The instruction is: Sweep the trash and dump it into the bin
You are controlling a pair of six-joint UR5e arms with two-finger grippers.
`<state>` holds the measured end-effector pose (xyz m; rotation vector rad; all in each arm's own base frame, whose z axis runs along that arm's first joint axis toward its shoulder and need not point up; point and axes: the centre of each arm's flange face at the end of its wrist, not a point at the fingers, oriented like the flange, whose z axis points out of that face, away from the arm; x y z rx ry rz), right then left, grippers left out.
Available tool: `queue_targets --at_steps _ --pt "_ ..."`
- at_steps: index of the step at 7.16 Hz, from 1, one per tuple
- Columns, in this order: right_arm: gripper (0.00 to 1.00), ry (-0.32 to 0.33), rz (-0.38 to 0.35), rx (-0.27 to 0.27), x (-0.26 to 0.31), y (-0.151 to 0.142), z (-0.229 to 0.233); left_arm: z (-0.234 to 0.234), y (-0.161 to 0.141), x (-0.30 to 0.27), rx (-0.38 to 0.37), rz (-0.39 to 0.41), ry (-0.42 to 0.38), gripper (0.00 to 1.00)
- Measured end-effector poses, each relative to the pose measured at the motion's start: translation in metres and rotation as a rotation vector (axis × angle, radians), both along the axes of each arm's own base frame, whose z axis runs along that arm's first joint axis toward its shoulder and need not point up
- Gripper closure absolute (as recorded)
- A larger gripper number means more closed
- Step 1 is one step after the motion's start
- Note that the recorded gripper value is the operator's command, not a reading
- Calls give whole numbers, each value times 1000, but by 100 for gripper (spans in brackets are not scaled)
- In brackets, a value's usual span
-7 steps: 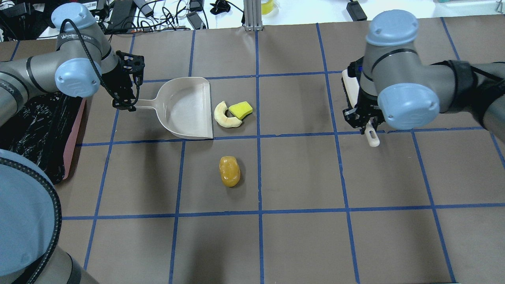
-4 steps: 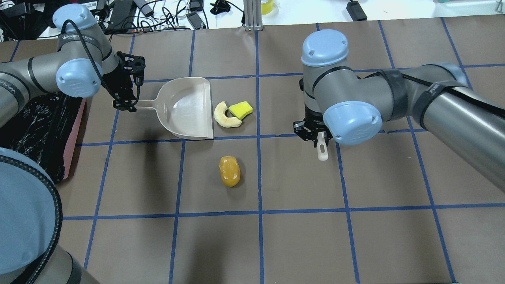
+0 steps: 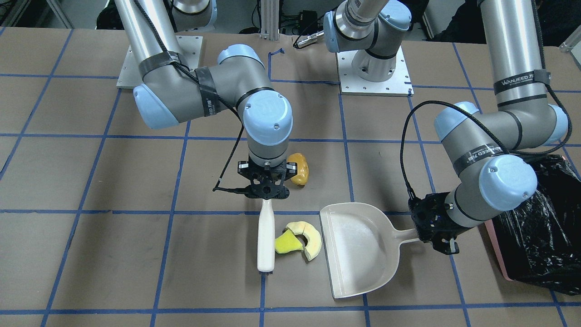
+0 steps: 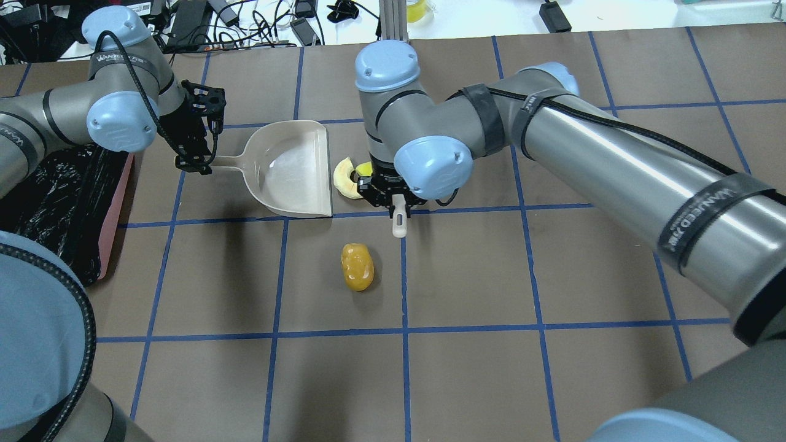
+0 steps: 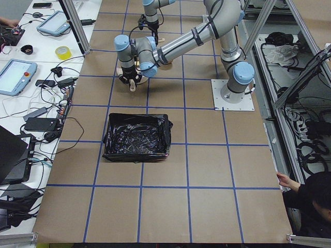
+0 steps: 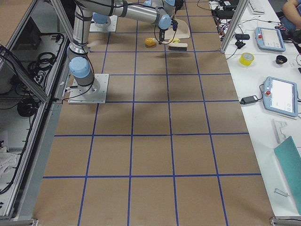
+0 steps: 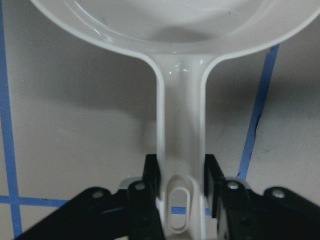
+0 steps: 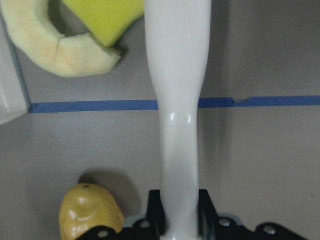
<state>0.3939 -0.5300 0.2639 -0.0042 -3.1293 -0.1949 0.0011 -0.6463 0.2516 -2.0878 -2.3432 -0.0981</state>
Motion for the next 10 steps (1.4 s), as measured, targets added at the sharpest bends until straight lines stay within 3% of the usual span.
queue_targets --at_steps 3,7,8,10 --pt "100 -89 5 16 75 -3 -29 1 0 0 -2 -1 0 96" --pt "100 -222 -32 6 144 -11 2 4 0 2 -6 -9 1 96" --pt "100 -202 -24 -8 137 -11 17 7 2 4 -7 -20 1 96" --pt "100 -71 -10 -13 107 -6 45 11 16 9 14 -71 -10 96"
